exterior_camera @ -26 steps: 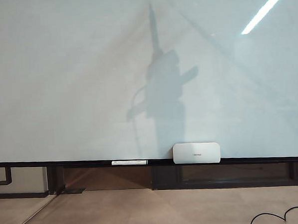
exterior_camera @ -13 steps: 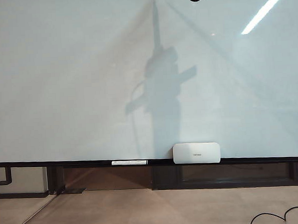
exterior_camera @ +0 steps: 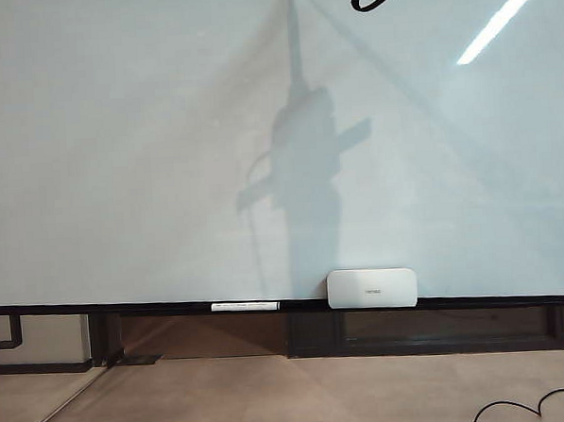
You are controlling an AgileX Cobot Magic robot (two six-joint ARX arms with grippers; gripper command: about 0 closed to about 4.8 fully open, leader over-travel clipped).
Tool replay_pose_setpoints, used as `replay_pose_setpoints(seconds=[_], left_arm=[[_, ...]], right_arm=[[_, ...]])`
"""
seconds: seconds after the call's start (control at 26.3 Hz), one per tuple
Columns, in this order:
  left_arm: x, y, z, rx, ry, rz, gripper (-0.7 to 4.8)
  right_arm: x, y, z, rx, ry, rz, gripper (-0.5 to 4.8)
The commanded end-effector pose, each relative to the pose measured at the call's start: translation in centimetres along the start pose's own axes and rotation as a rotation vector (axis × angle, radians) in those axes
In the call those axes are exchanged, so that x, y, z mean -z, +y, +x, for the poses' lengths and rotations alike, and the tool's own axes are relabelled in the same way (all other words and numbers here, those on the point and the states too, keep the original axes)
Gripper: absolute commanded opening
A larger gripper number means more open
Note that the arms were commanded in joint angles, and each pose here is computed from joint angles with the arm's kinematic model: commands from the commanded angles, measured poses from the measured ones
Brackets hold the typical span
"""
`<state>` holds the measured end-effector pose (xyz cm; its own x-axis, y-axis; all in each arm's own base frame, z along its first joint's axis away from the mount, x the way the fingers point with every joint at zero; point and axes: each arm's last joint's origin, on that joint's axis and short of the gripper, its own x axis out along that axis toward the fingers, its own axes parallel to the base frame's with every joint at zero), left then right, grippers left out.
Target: Reach to the right to find the marker pen, pick it up, and write the number 14 on the whiteboard.
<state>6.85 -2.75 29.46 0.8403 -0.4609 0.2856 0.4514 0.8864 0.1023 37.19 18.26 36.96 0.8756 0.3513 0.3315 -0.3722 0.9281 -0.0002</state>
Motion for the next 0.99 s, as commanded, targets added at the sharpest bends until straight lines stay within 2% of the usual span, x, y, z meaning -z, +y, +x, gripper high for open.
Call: replay_pose_setpoints(seconds=[0.04,0.19,0.76,0.99], left_arm=[[-0.3,-0.1,0.0,0.020,-0.019,0.006,-0.06],[-0.3,0.0,0.0,0.019,-0.018,0.032,-0.06],[-0.3,0.0,0.0,0.019,-0.018,0.034,-0.06],[-0.3,-0.1,0.0,0.018,-0.019,0.034,-0.06]], right_arm=[[-0.1,0.1,0.2,0.000,-0.036,-0.001,-0.02],[0.5,0.2,0.6,0.003,-0.024,-0.002,-0.02],[0.4,0.1,1.4,0.037,-0.028,-0.009,-0.02],[1.9,0.1,1.3,0.033,0.125,-0.022,-0.02]])
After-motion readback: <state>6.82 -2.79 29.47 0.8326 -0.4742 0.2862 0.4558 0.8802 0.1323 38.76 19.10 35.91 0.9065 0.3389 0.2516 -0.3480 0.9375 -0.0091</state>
